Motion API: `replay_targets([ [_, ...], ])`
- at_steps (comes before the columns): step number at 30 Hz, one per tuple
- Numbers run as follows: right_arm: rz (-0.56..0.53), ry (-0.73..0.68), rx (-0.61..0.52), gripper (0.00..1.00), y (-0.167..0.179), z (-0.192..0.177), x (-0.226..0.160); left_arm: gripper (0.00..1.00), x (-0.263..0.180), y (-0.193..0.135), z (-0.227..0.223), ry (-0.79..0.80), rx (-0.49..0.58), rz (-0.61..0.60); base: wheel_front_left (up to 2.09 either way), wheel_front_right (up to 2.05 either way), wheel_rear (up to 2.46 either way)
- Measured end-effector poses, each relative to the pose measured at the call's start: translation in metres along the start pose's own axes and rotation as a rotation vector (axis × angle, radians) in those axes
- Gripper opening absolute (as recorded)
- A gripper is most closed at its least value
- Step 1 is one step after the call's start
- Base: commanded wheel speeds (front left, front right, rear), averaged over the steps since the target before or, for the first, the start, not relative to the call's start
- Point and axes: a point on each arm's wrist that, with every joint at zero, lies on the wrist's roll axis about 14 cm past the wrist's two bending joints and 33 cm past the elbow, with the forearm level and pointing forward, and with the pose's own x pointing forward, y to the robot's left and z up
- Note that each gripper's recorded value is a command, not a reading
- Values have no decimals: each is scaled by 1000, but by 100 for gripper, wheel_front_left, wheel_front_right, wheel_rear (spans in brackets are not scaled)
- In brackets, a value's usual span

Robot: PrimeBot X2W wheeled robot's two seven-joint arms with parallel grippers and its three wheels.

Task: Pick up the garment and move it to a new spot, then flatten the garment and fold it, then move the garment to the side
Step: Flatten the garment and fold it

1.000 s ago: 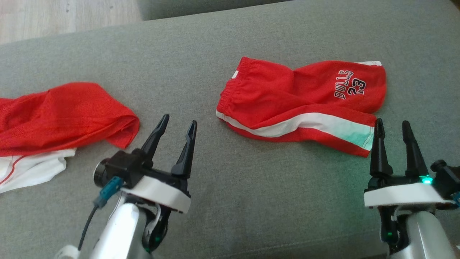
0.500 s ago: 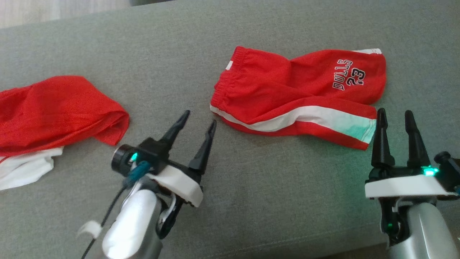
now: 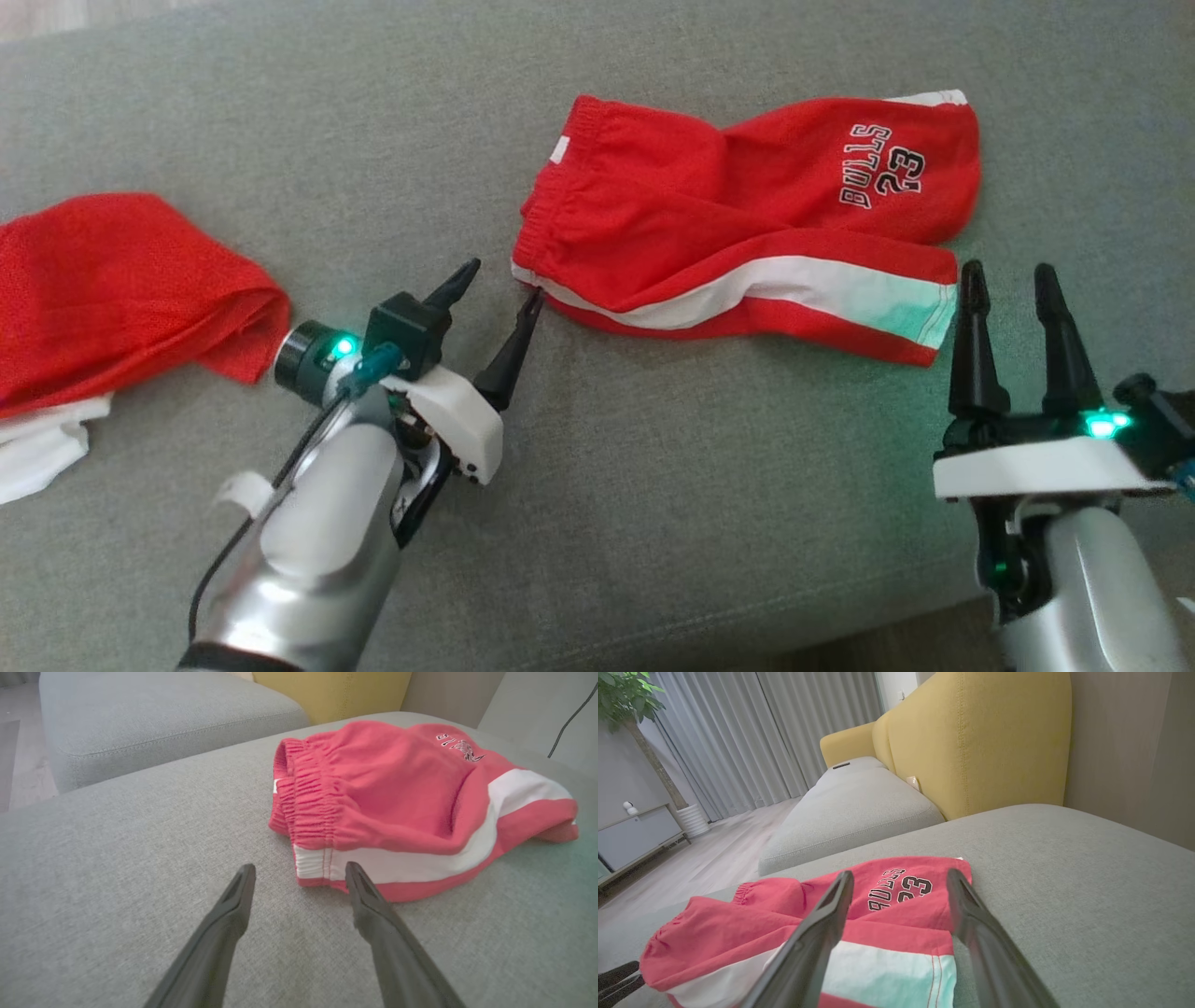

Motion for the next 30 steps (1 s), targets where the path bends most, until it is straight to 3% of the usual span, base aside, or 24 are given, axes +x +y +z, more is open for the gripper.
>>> replay_targets([
  [22,-18,8,6,100,-6,-3,2,100,17,0,-4,18,15,-27,0,0,0],
  [23,-18,9,6,100,-6,-3,2,76,17,-3,-3,16,11,-33,0,0,0],
  [25,-18,10,6,100,-6,-4,2,0,18,-7,-4,18,4,-47,0,0,0],
  [30,-22,22,7,100,-7,-7,1,0,17,-9,-2,12,-1,-54,0,0,0],
])
